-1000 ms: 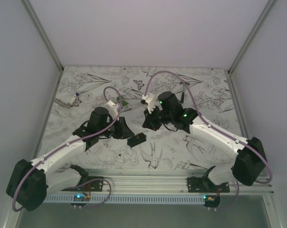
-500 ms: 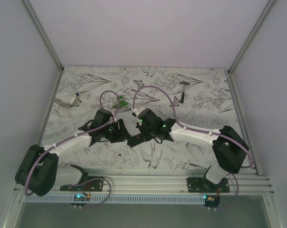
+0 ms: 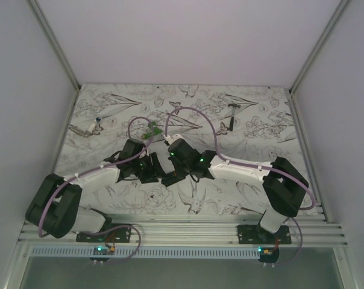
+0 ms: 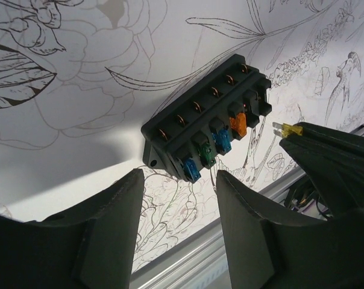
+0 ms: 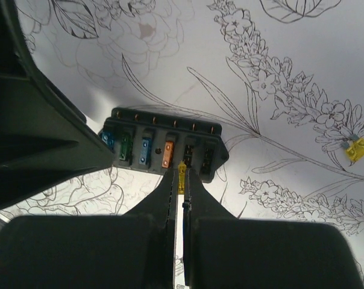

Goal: Snap on the fuse box
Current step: Install the fuse at the fuse box base.

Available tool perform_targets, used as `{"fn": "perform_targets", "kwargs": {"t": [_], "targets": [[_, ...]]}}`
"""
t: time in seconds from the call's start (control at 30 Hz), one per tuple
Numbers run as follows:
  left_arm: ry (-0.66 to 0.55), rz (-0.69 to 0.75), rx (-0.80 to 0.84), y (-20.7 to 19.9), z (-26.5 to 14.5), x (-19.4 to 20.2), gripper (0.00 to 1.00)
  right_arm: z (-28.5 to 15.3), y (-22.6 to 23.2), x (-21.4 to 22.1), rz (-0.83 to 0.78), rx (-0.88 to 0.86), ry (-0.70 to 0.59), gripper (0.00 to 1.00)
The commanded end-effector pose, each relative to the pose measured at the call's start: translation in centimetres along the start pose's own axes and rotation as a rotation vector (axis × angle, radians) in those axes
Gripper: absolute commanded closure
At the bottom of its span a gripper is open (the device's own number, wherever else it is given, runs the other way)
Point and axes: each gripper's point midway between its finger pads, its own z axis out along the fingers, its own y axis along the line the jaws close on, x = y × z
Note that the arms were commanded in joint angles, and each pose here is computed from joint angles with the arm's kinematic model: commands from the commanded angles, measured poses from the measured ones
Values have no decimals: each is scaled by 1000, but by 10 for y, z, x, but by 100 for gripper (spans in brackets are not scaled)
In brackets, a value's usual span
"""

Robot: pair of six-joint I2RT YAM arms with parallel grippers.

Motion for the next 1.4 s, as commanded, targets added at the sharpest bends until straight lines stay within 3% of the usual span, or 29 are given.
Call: {"fn": "perform_targets", "kwargs": {"t": [0.0, 0.37, 1.37], "targets": [[19, -26, -6, -1, 2, -1, 46, 3, 4, -20, 30, 33, -52, 100], [37, -47, -8, -2, 5, -1, 46, 17, 2, -12, 45, 69, -9, 100], [48, -67, -14, 1, 6, 2, 57, 27, 2, 0, 73, 95, 1, 100]]}}
